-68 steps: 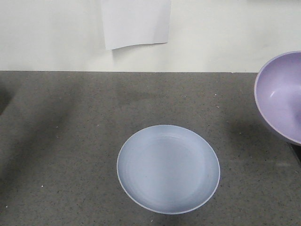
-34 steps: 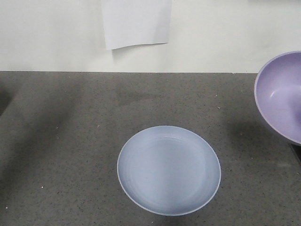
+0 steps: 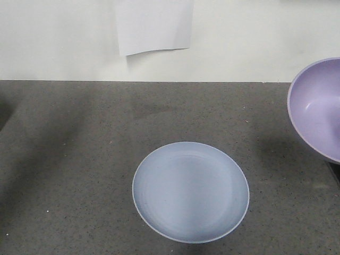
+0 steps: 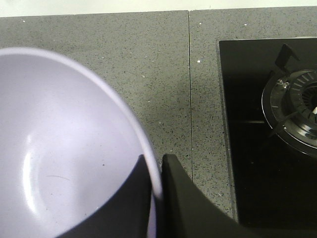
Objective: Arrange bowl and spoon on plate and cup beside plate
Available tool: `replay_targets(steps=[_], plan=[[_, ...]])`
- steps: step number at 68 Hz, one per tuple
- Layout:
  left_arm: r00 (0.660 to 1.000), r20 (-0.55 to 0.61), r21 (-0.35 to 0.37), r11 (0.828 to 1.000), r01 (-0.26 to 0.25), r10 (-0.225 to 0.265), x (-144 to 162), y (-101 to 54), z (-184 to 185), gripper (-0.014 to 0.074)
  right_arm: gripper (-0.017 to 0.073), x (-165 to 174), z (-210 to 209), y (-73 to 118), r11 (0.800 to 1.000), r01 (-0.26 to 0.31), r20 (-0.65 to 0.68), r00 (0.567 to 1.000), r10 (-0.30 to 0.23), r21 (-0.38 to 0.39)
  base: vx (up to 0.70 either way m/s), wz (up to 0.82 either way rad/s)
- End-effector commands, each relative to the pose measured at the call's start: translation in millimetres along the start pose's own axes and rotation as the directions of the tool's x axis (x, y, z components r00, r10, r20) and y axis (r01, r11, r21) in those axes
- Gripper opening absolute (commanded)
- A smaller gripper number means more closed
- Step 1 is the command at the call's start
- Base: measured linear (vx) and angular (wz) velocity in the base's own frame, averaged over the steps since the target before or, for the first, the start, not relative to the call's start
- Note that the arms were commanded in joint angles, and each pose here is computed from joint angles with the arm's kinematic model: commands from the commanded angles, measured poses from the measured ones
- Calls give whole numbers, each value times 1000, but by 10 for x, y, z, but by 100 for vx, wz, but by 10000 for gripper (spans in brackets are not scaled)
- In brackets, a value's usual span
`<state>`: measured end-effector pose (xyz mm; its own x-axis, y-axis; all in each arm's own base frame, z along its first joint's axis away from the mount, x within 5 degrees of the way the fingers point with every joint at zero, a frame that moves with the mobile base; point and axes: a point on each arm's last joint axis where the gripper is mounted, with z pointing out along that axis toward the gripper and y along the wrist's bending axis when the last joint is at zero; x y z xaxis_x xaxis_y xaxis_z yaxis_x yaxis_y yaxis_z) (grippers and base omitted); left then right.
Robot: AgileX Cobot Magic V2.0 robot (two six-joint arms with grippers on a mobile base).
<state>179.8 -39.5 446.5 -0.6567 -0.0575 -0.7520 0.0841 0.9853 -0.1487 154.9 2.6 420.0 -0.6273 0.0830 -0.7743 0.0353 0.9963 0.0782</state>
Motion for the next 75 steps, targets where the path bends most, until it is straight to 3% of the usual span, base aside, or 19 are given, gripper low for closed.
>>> replay_targets(steps=[1, 64, 70, 75], plan=[[996, 94, 30, 1000, -1, -2, -84, -31, -123, -6, -6, -108, -82, 4, 1000, 1, 96, 995, -1, -4, 0, 0], [996, 94, 30, 1000, -1, -2, -84, -31, -123, -6, -6, -107, -82, 14, 1000, -5, 95, 995, 6, -16, 0, 0], [996, 94, 30, 1000, -1, -2, -84, -31, -123, -6, -6, -106, -82, 36, 999, -7, 93, 996, 11, -40, 0, 0], [996, 94, 30, 1000, -1, -2, -84, -31, -123, -6, -6, -110, -55, 78, 996, 28, 84, 996, -21, -83, 0, 0]])
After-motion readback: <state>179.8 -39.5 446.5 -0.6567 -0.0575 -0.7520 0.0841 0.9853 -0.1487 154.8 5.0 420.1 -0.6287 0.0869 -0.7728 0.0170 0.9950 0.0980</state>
